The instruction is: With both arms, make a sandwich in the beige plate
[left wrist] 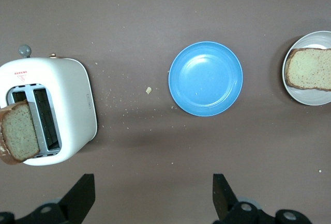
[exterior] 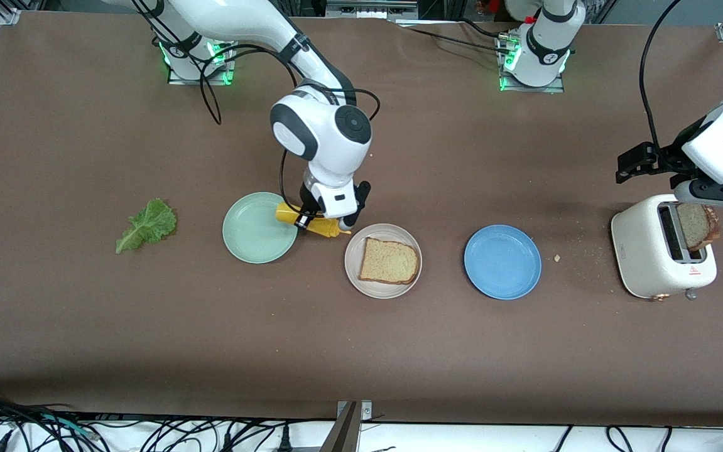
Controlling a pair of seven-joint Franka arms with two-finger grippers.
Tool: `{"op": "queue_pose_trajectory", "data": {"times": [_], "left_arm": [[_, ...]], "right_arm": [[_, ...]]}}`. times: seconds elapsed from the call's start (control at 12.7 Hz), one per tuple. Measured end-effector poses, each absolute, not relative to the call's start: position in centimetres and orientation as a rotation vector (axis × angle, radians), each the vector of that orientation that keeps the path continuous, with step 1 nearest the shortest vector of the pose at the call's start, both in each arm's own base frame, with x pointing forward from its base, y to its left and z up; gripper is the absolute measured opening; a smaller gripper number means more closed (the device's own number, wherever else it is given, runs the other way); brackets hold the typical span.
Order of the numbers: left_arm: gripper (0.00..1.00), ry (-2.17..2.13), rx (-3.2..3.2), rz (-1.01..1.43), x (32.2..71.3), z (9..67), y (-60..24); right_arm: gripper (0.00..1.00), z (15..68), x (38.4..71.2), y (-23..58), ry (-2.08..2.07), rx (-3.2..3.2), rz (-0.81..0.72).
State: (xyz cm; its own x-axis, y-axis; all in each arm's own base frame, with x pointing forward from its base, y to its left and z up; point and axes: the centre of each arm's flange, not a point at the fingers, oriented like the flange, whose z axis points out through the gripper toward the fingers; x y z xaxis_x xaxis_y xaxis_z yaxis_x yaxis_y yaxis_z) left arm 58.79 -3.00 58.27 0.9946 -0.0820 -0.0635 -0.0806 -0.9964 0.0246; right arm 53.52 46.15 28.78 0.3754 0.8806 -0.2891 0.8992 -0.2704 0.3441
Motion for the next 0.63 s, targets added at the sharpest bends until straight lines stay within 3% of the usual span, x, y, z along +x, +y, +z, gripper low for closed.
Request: {"op": "queue_pose_trajectory", "data": {"times": [0.63], "left_arm": [[1.0, -0.127, 3.115, -0.101, 58.8, 58.2, -3.0]], "right_arm": [[0.25, 26.0, 51.7, 49.0, 1.581, 1.962, -0.005]]}}
